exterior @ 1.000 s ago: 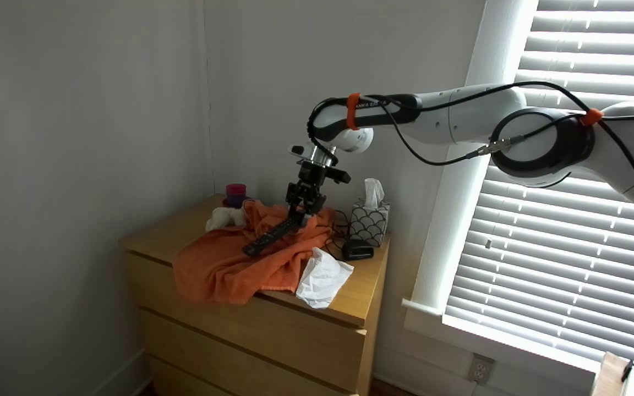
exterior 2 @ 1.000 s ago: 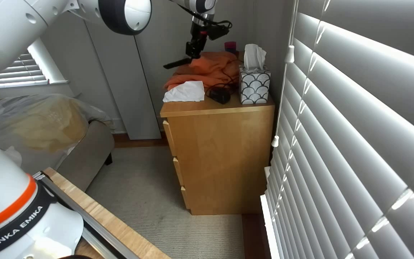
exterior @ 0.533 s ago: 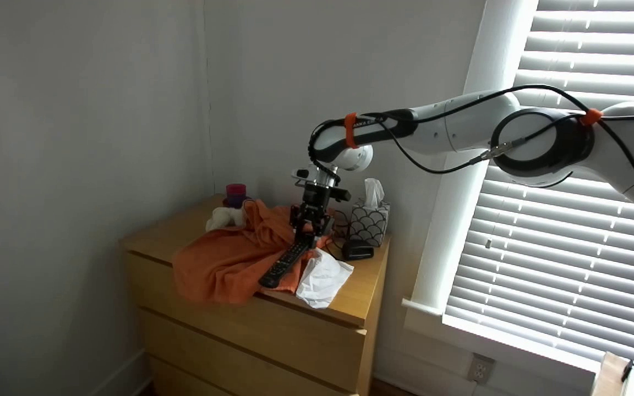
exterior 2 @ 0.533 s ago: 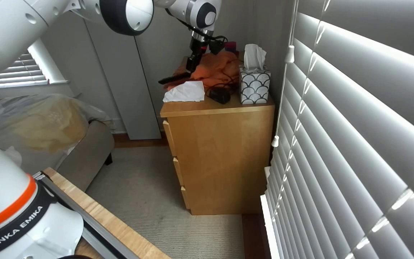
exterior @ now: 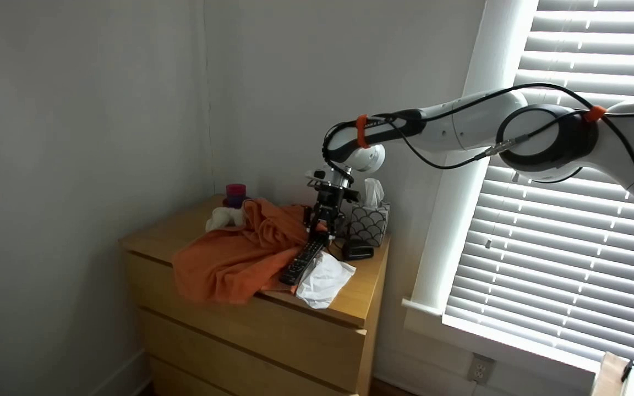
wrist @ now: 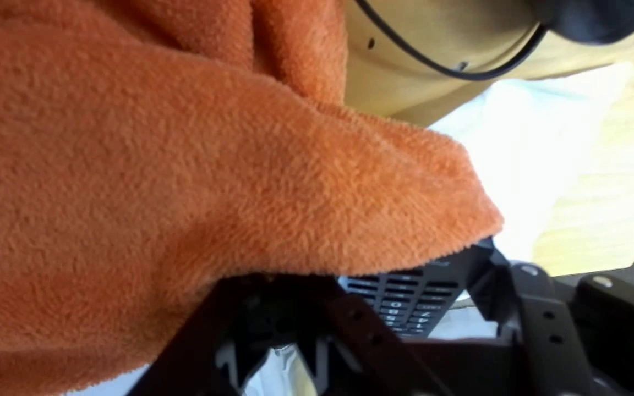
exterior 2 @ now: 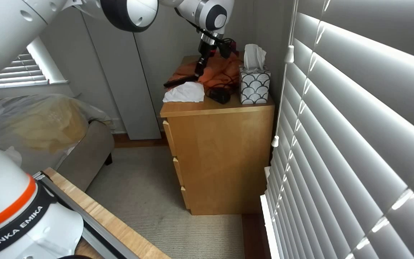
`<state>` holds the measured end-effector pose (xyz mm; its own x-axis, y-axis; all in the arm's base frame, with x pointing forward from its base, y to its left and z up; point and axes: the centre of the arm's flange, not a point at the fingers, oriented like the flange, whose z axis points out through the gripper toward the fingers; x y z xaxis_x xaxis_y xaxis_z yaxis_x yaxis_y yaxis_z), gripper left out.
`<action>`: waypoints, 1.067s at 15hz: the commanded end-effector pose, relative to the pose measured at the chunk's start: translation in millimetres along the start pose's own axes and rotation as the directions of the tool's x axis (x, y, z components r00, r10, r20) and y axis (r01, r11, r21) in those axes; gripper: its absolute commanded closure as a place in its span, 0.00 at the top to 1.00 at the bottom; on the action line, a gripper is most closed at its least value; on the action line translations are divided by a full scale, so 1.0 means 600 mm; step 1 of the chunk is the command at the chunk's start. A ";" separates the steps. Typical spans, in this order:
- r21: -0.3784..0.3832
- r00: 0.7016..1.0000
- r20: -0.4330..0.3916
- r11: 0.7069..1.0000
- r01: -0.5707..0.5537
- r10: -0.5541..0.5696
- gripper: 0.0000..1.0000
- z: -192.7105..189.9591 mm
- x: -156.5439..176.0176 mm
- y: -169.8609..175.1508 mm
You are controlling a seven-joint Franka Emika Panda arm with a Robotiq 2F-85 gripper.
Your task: Pick up the remote from the orange towel and place it on the white paper towel
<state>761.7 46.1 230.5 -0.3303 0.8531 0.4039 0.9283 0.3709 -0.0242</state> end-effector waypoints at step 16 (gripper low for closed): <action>0.161 0.980 -0.114 0.971 0.178 -0.161 0.31 -0.014 -0.059 -0.075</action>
<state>732.9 -1.2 225.3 -0.4261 0.7431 0.5160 0.8280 0.5502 -0.1085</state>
